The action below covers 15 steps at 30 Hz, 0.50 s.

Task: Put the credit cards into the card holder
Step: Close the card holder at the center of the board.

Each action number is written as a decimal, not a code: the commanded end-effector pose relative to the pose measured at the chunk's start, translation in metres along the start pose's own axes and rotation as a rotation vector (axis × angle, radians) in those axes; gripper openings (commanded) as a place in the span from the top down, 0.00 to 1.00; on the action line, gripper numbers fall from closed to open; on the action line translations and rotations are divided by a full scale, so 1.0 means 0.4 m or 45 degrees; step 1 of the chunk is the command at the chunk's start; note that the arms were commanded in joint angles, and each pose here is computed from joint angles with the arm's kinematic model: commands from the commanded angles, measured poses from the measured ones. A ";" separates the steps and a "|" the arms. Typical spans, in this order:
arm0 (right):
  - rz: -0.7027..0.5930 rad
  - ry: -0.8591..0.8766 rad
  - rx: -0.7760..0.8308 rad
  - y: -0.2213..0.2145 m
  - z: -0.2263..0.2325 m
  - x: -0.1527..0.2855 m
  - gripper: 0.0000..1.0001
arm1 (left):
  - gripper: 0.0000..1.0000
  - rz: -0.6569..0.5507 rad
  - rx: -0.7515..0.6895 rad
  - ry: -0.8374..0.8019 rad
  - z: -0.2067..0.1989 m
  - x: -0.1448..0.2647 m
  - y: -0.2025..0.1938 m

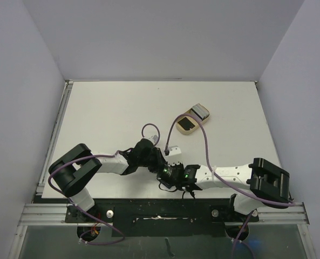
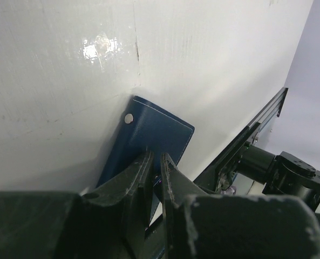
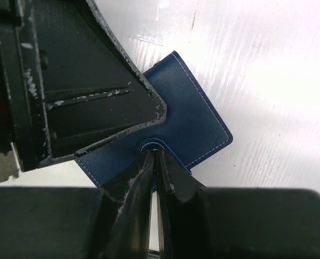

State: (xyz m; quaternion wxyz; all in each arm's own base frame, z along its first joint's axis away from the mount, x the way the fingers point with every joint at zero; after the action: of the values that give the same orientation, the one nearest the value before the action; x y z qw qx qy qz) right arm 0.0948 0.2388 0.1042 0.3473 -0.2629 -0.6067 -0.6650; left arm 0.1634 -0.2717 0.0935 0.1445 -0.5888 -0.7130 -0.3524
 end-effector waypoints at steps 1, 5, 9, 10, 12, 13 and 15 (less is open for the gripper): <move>0.255 -0.057 0.009 -0.061 -0.060 -0.043 0.90 | 0.89 0.010 -0.005 0.103 0.027 0.000 -0.013; 0.308 -0.027 -0.045 -0.044 -0.070 -0.059 0.89 | 0.89 0.013 -0.004 0.099 0.028 0.000 -0.014; 0.400 -0.026 -0.069 -0.046 -0.084 -0.075 0.88 | 0.89 0.013 -0.003 0.102 0.030 0.001 -0.016; 0.424 -0.030 -0.080 -0.049 -0.090 -0.081 0.88 | 0.89 0.016 -0.003 0.100 0.030 0.001 -0.017; 0.450 -0.041 -0.077 -0.058 -0.096 -0.086 0.89 | 0.89 0.015 -0.004 0.099 0.030 0.003 -0.018; 0.446 -0.048 -0.076 -0.058 -0.096 -0.087 0.89 | 0.89 0.015 -0.003 0.097 0.029 0.005 -0.018; 0.440 -0.047 -0.067 -0.053 -0.092 -0.084 0.89 | 0.89 0.007 -0.006 0.087 0.023 0.007 -0.012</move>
State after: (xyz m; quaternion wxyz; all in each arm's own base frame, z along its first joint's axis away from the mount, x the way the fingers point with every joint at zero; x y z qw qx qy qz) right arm 0.1217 0.2342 0.1065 0.4096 -0.2985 -0.5162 -0.6904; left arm 0.1682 -0.2709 0.0935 0.1449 -0.5712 -0.7231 -0.3604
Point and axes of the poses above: each gripper's point midway between its finger pads, its own x axis back along the fingers, its own z axis along the line the jaws close on, y = z × x, the point moved 10 cm from there along x, back along the fingers, and after that the axes turned 13 degrees about -x, right-handed, at the moved point
